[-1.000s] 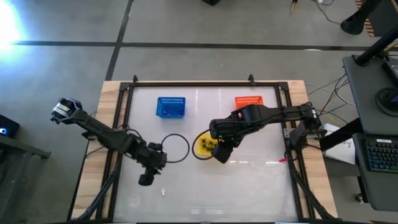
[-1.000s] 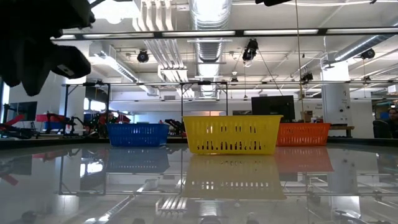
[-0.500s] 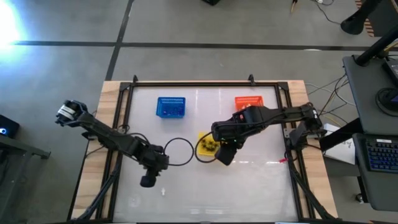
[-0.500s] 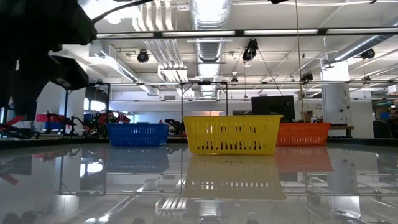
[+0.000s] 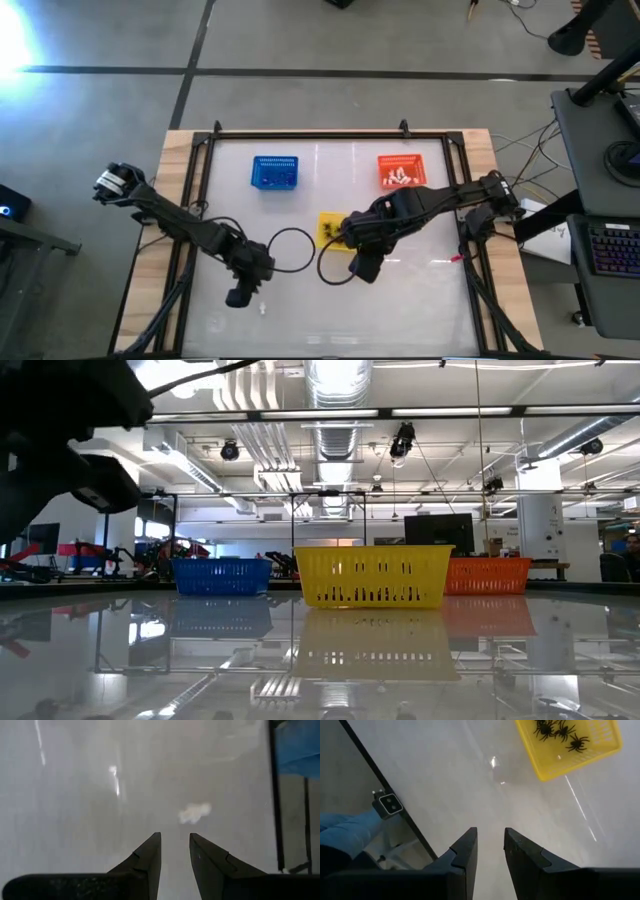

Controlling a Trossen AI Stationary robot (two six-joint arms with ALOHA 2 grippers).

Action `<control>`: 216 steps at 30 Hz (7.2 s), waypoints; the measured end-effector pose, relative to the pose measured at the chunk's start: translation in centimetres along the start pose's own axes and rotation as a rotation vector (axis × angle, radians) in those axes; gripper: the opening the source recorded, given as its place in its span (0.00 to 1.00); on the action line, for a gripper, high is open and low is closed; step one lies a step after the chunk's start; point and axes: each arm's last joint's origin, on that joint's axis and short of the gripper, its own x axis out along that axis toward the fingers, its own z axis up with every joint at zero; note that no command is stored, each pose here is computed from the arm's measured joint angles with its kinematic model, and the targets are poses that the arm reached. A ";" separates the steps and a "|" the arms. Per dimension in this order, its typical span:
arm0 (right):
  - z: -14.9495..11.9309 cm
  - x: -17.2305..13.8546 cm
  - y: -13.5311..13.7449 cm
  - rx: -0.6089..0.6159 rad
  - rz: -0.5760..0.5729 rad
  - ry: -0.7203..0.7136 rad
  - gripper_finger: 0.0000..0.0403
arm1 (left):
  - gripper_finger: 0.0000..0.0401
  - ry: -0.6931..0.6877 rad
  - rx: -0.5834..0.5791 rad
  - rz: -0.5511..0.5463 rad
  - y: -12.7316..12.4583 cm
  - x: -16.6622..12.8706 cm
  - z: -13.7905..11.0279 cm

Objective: Sort Halloween decoration
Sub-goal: Put the white skeleton toy into the orange bin

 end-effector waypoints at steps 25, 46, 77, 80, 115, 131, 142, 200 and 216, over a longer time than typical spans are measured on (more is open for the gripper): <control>-0.2 0.1 0.2 0.027 -0.001 0.003 0.22 | 0.33 0.044 0.355 0.015 -2.6 4.8 1.7; -0.2 0.1 0.2 0.039 0.000 0.002 0.22 | 0.33 0.098 0.389 -0.010 -2.9 5.9 1.4; 0.1 0.1 0.5 0.032 0.033 -0.029 0.21 | 0.04 0.066 0.398 -0.016 -2.8 6.8 1.6; 0.1 0.1 0.5 0.032 0.034 -0.029 0.21 | 0.01 0.065 0.397 -0.016 -2.8 6.8 1.7; 0.0 -0.6 0.3 0.030 -0.005 -0.101 0.22 | 0.00 -0.066 0.223 0.133 -2.9 -2.0 0.9; 1.5 -0.9 -0.8 -0.045 -0.114 -0.242 0.20 | 0.00 -0.438 0.130 0.360 1.3 -11.3 1.0; 6.3 -2.2 -3.7 -0.140 -0.032 -0.382 0.20 | 0.00 -0.568 0.076 0.520 5.8 -15.1 1.3; 17.9 -4.9 -15.4 -0.231 0.498 -0.673 0.20 | 0.00 -0.978 0.052 0.715 9.6 -20.4 3.0; 18.1 -3.7 -15.7 -0.168 0.510 -0.652 0.20 | 0.00 -0.979 0.091 0.697 9.6 -20.4 3.1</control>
